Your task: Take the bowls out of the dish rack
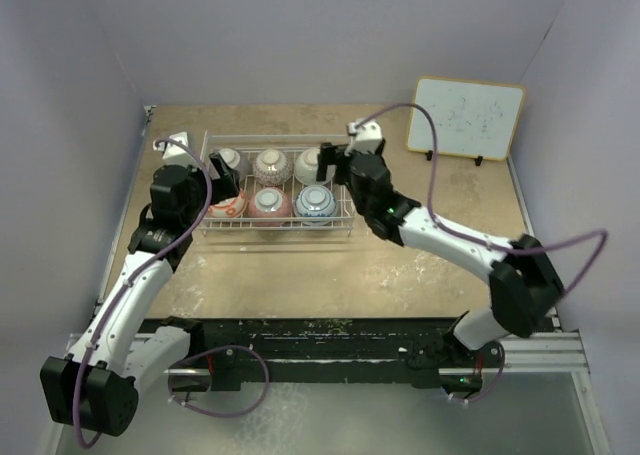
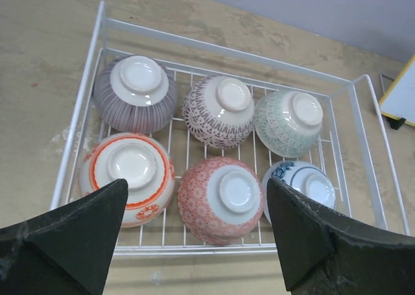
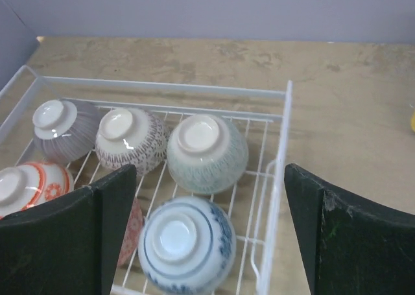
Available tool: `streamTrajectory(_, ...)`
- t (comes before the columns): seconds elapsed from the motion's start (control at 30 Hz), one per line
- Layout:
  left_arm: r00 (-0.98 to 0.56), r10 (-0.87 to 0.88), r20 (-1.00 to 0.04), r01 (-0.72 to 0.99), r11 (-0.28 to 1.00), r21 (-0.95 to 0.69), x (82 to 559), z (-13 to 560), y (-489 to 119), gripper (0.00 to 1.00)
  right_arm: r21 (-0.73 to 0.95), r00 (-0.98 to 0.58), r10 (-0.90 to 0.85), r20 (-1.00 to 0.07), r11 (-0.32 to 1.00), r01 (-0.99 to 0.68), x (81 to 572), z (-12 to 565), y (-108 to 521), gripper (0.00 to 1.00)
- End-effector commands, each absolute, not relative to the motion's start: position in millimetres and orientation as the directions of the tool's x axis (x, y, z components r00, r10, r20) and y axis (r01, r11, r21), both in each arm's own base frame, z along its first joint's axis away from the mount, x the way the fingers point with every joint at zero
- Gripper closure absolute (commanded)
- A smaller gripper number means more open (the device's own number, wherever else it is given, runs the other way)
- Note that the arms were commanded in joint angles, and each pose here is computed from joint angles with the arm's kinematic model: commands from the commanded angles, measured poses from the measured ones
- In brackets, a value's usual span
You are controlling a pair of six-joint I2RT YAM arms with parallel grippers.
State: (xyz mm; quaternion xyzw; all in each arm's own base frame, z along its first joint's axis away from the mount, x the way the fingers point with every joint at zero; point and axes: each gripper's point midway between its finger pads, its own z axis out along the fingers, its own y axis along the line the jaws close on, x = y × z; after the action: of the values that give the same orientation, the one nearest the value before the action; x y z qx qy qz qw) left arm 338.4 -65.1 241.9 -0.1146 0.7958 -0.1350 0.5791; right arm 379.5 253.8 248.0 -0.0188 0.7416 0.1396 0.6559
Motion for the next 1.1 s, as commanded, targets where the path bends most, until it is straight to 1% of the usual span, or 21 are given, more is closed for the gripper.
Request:
streamTrajectory(0.0, -0.311, -0.371, -0.875, 0.042, 0.914, -0.403, 332.4, 244.5, -80.1, 0.09, 0.064, -0.178, 0.012, -0.984, 0.955, -0.288, 417.3, 260.7, 305.6, 0.02)
streamTrajectory(0.13, -0.306, -0.357, -0.882, 0.023, 0.924, -0.382, 325.9, 238.9, -73.4, 0.08, 0.066, -0.07, 0.043, -0.997, 0.923, -0.38, 421.0, 273.3, 337.6, 0.03)
streamTrajectory(0.2, -0.312, -0.354, -0.882, 0.022, 0.925, -0.379, 322.5, 237.7, -73.0, 0.07, 0.076, -0.081, 0.047, -0.996, 0.909, -0.409, 425.5, 264.8, 350.8, 0.02)
streamTrajectory(0.27, -0.31, -0.366, -0.878, 0.024, 0.92, -0.392, 320.0, 236.8, -73.8, 0.07, 0.081, -0.093, 0.044, -0.995, 0.892, -0.446, 431.1, 260.4, 366.6, 0.05)
streamTrajectory(0.4, -0.279, -0.392, -0.877, 0.036, 0.908, -0.417, 314.3, 236.0, -74.1, 0.08, 0.104, -0.066, 0.082, -0.994, 0.847, -0.522, 432.9, 253.6, 390.8, 0.07)
streamTrajectory(0.67, -0.283, -0.387, -0.878, 0.012, 0.914, -0.406, 307.9, 232.1, -68.7, 0.08, 0.084, -0.071, 0.055, -0.996, 0.842, -0.533, 453.4, 230.7, 420.3, 0.09)
streamTrajectory(0.87, -0.3, -0.392, -0.87, -0.016, 0.914, -0.406, 302.6, 216.0, -65.1, 0.08, 0.042, -0.035, 0.028, -0.999, 0.841, -0.539, 466.2, 222.4, 433.9, 0.11)
streamTrajectory(1.07, -0.3, -0.396, -0.868, -0.03, 0.913, -0.406, 299.6, 214.0, -62.6, 0.08, 0.056, -0.074, 0.018, -0.997, 0.83, -0.556, 477.9, 203.7, 453.4, 0.13)
